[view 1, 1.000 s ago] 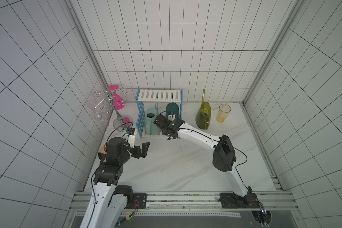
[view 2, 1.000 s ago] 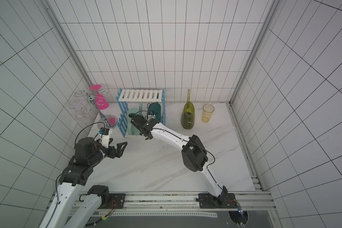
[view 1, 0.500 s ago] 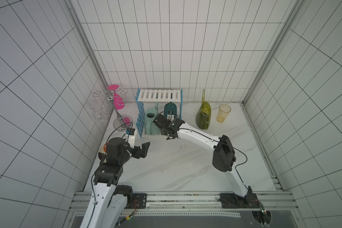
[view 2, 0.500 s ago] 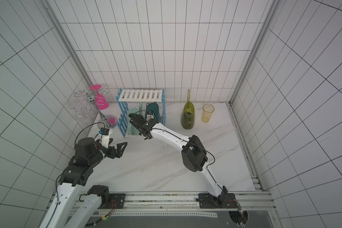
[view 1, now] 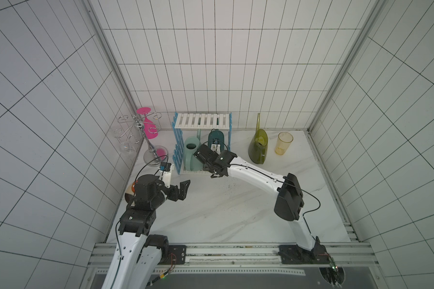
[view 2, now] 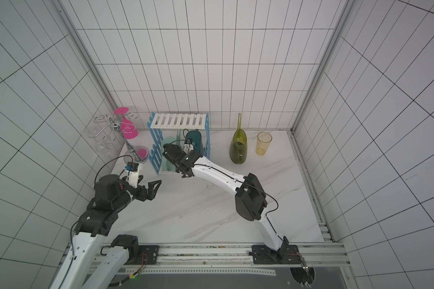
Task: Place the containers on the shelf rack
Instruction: 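Place the container on the shelf, then pick up a container from the center of the board.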
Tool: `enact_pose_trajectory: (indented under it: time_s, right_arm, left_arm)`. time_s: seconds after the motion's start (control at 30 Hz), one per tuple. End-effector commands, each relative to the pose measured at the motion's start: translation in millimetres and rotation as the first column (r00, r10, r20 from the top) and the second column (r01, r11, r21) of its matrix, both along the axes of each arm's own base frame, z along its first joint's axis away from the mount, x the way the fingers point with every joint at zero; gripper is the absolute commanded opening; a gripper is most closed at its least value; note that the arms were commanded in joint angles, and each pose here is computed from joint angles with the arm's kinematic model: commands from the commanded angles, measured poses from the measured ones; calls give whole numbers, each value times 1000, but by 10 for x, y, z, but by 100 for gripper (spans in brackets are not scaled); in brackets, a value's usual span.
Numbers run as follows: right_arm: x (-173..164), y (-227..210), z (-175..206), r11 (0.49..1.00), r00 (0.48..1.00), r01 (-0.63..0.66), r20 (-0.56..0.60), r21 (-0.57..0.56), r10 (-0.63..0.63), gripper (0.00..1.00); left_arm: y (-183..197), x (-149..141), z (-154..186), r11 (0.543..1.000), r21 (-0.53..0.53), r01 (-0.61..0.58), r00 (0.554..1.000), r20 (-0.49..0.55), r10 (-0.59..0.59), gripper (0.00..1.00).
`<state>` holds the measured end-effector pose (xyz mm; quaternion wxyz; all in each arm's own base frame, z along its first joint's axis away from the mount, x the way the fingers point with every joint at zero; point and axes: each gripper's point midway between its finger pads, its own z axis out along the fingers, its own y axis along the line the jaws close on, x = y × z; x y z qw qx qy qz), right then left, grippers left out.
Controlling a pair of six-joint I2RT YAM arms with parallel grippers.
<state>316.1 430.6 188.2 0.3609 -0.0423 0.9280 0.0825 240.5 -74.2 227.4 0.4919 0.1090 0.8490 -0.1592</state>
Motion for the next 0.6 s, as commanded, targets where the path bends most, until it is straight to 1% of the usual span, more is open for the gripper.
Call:
enact_pose_trajectory:
  time_s: [0.0,0.23,0.3,0.37,0.43,0.47,0.53,0.57]
  right_arm:
    - [-94,-116,292,1000,998,-11,56,15,11,50]
    - [-428,-335,550,999,993,-48,108,1,47,61]
    - [-533,-496,598,999,991,-50,120,-10,51,67]
    - [-612,-723,620,999,991,-35,127,-14,37,70]
    - [-661,-986,674,1000,989,-14,150,-20,17,76]
    - [-667,-1128,690,1000,987,0,160,-27,4,80]
    - [-631,-1499,635,998,988,45,148,-35,-39,85]
    - [-598,-1652,596,997,989,65,132,-33,-60,85]
  left_arm:
    - [11,7,31,1000,7,-1,1000,21,1,99]
    - [-3,5,113,1000,14,14,999,36,-14,99]
    - [-73,-20,155,998,13,63,997,42,-64,98]
    - [-232,-92,212,986,-3,169,984,52,-169,99]
    - [-476,-241,315,940,-22,341,938,79,-339,99]
    - [-567,-298,377,914,-37,404,912,95,-399,98]
    - [-726,-385,550,856,-77,511,856,138,-499,98]
    - [-761,-377,612,844,-93,529,845,149,-513,98]
